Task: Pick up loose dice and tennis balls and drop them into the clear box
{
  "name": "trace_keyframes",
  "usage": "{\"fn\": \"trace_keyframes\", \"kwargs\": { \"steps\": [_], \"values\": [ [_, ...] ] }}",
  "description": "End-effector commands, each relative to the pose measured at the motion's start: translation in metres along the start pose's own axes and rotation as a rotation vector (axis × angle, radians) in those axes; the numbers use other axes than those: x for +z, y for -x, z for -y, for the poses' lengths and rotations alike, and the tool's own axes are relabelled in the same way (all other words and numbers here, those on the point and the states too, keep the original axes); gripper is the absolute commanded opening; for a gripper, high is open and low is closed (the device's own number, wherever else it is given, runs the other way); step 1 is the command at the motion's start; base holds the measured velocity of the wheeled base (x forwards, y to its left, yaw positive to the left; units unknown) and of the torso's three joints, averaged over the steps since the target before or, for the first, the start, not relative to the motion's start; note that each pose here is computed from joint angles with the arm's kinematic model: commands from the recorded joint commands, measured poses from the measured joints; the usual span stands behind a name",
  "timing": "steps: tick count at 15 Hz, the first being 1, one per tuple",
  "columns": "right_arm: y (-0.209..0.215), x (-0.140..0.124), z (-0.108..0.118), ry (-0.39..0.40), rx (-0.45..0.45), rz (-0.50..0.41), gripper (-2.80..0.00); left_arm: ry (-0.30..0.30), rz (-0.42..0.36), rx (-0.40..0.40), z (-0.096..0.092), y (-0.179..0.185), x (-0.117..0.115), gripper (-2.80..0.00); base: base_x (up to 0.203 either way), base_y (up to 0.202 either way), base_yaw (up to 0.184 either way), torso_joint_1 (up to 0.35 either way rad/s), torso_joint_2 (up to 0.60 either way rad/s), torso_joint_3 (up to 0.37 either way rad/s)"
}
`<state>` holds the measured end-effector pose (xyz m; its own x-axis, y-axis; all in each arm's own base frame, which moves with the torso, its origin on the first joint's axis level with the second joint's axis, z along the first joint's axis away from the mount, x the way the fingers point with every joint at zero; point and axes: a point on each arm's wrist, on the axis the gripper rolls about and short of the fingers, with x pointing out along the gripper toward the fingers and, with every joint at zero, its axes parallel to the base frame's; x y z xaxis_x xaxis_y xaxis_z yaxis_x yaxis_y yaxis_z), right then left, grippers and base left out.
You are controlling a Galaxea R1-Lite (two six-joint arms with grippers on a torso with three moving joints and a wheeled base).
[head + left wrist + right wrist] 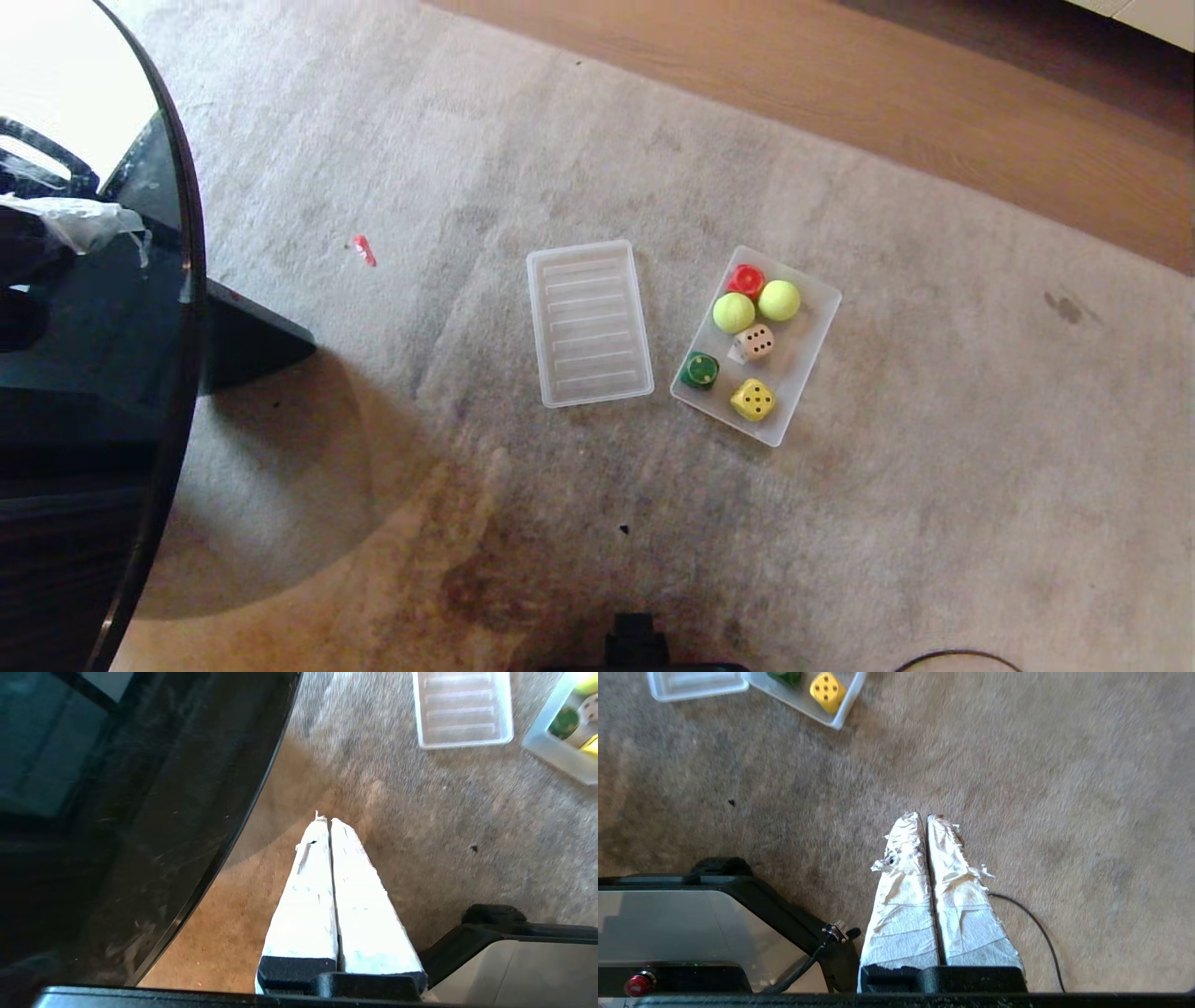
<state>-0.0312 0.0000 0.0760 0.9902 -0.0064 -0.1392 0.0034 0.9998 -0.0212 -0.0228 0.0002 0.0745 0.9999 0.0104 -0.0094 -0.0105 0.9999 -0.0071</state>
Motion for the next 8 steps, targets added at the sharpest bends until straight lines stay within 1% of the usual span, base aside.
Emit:
{"fn": "trace_keyframes", "kwargs": {
  "steps": [1,8],
  "values": [
    [0.0001,-0.0002,0.0000,0.001,0.000,0.000,-2.80,0.000,0.000,0.000,0.0000,0.0000,0.0000,-2.80,0.000,0.000,0.000,-0.002,0.00,0.195],
    [0.0001,-0.0002,0.0000,0.001,0.000,0.000,-2.80,-0.001,0.000,0.000,0.0000,0.0000,0.0000,-2.80,0.000,0.000,0.000,0.003,0.00,0.204]
  ]
}}
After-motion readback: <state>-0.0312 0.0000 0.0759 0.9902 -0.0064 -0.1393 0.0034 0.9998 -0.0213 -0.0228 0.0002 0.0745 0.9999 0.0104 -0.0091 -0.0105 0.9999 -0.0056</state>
